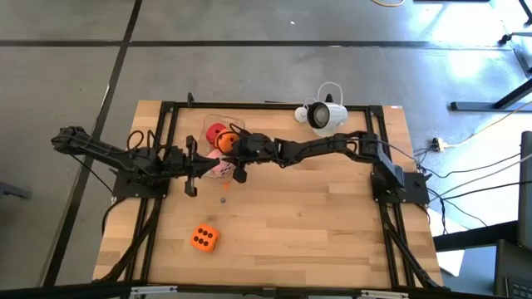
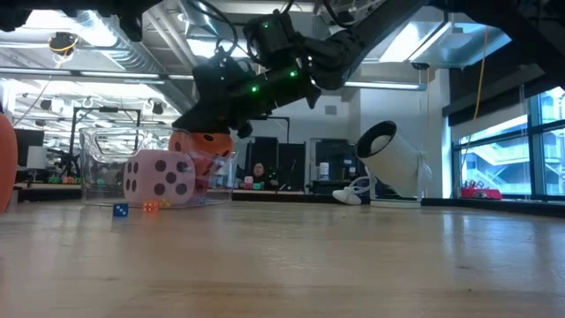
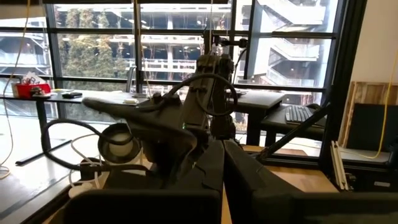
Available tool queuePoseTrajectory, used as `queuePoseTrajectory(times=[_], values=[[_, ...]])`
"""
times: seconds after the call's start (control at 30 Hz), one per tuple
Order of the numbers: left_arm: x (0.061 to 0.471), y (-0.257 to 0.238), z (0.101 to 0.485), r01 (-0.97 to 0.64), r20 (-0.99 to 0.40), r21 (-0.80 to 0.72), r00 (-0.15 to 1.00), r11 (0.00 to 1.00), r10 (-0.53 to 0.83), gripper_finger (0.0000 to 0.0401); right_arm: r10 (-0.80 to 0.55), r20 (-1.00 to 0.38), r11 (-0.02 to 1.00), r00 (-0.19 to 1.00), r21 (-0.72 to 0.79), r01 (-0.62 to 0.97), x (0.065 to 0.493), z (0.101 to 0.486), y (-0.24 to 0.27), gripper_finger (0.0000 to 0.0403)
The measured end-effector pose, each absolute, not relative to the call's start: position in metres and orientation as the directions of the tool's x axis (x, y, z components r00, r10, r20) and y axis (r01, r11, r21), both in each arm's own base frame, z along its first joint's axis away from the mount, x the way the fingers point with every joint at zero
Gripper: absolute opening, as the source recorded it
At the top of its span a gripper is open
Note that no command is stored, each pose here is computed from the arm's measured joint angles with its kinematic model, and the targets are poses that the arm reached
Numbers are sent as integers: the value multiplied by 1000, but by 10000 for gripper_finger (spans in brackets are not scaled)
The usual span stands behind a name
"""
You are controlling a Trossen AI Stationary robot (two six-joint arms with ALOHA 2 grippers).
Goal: Pick & Place Dice
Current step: Put the small green die into the transparent bin
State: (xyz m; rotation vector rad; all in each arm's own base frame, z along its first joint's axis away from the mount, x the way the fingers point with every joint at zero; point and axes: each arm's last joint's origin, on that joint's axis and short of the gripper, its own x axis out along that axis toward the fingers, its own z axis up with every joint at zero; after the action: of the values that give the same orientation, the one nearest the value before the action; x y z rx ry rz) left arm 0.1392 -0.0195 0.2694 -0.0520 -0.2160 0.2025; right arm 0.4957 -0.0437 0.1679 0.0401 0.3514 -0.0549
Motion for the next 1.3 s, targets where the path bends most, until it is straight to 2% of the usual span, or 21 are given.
queuePoseTrajectory(times=[0.13, 0.4, 0.57, 1.3], values=[[139, -19, 269, -194, 207, -73, 957, 978, 205, 4, -38, -381, 998, 924, 32, 54, 495, 164, -41, 55], [139, -19, 269, -196, 206, -62, 957, 979, 205, 4, -34, -424, 994, 905, 81, 75, 493, 160, -40, 123], [139, -20, 269, -196, 204, -60, 957, 979, 205, 4, 5, -438, 994, 899, 102, 44, 492, 159, -39, 144], [139, -20, 269, -197, 200, -59, 958, 979, 204, 4, 59, -443, 982, 895, 188, 29, 492, 159, -33, 130]])
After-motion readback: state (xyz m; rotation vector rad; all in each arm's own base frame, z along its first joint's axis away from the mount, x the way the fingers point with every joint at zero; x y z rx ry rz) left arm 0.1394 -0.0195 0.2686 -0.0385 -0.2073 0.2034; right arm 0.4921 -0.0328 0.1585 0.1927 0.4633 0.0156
